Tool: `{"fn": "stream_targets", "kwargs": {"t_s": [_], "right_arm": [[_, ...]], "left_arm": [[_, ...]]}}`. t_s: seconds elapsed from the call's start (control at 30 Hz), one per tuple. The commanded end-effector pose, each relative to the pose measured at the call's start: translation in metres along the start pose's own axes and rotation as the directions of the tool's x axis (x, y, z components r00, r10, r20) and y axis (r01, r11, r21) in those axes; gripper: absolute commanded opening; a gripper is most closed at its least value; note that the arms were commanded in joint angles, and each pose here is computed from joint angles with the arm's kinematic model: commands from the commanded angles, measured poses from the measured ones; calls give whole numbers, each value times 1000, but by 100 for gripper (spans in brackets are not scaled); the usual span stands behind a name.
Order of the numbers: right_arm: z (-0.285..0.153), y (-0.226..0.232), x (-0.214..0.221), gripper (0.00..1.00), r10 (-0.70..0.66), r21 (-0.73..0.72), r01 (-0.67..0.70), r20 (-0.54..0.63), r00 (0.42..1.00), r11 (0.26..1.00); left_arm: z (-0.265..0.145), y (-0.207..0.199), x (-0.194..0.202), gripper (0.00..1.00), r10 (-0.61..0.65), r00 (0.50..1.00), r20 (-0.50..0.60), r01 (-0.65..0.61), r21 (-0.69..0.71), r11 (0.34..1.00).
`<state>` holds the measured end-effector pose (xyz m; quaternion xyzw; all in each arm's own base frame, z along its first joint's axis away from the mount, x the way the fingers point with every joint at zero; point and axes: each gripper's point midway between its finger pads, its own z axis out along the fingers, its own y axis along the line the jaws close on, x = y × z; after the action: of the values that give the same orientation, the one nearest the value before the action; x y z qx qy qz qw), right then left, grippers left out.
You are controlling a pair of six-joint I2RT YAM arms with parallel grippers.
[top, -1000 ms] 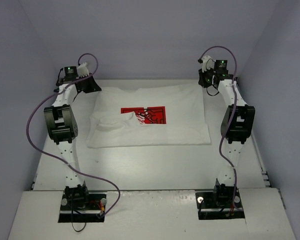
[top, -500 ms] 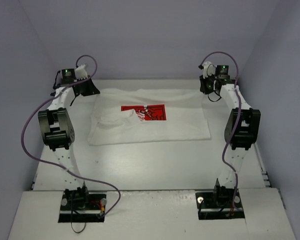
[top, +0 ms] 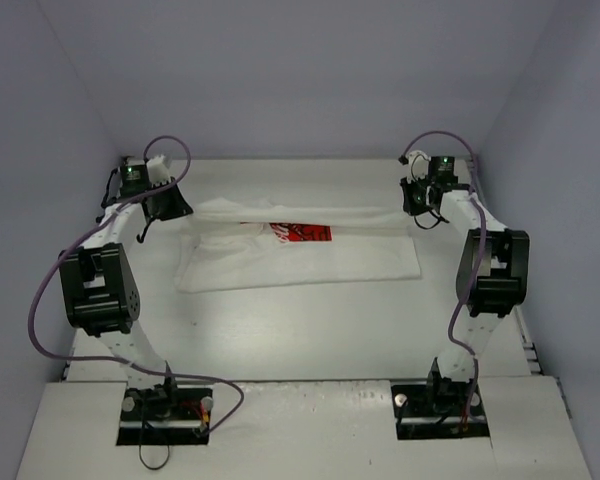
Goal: Fold and stack the t-shirts
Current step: Fold the other side of the tshirt into a rectangle
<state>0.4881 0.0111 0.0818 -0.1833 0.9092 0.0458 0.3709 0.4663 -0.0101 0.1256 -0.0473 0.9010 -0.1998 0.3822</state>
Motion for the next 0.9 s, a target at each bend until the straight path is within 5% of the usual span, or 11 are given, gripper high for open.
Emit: {"fn": "stream_targets", "kwargs": {"t_s": [0.0,0.3,0.57,0.87], "right_arm": [[-27,-14,-28,0,-7,97,-2,101,995,995],[-16,-26,-35,0,-20,157,-2,140,990,988],[-13,-44,-114,0,-145,213,90,257,955,973],[6,-54,-98,0,-211,260,159,185,960,952]], "left_arm": [[-29,-14,-45,0,42,983,179,-39,-16,999],[-16,-23,-14,0,-1,988,155,1,3,1000],[-7,-31,-58,0,23,978,206,-29,27,999],[12,-35,-72,0,35,980,195,-50,72,996]]}}
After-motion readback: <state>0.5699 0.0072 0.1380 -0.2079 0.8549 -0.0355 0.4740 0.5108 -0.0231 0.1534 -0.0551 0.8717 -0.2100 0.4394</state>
